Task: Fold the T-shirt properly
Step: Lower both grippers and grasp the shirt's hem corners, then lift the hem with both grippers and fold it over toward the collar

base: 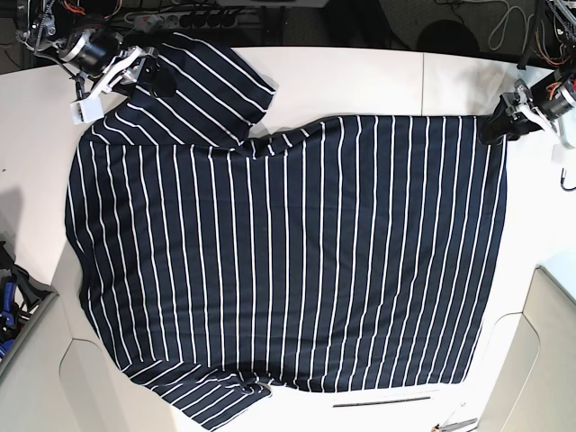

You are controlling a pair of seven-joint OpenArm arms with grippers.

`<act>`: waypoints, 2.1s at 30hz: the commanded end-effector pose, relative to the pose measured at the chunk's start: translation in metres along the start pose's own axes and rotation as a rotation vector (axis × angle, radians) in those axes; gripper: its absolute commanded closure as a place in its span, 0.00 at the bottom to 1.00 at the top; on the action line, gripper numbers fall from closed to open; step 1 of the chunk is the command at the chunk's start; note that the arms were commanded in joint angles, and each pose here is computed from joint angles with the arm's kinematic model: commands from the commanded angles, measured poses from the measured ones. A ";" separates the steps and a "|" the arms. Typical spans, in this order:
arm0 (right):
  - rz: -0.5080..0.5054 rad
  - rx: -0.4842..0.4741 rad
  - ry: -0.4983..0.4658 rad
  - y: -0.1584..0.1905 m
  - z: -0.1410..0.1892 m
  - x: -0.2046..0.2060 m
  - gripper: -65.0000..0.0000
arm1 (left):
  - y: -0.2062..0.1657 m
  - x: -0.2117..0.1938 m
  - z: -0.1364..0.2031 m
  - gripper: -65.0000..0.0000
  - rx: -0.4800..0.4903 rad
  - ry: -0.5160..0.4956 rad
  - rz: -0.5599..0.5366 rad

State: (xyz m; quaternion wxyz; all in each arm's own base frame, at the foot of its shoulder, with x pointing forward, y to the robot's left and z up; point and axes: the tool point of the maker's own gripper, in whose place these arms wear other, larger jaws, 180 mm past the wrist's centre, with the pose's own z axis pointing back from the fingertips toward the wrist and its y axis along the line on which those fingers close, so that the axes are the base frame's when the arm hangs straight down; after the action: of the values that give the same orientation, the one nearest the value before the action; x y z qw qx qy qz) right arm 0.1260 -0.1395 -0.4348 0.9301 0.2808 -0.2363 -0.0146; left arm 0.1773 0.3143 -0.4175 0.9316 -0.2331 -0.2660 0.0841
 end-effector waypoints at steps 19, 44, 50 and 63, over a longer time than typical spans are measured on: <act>0.070 0.027 0.088 0.005 0.003 -0.016 1.00 | 0.011 -0.001 0.004 1.00 0.054 -0.004 -0.012; 0.231 -0.007 -0.396 0.028 0.059 0.152 1.00 | -0.018 0.121 0.024 1.00 0.091 -0.322 -0.216; 0.228 -0.002 -0.463 0.016 0.048 0.195 1.00 | -0.027 0.142 0.014 1.00 0.109 -0.352 -0.288; 0.148 0.032 -0.529 -0.007 0.017 0.277 1.00 | -0.048 0.188 -0.022 1.00 0.181 -0.379 -0.450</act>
State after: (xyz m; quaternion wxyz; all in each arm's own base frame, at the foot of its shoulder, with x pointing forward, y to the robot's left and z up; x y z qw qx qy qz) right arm 0.3553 -0.1946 -0.3270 0.8466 0.2638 -0.4617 -0.0233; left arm 0.3400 0.3096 -0.3452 0.8908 -0.0725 -0.4451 -0.0556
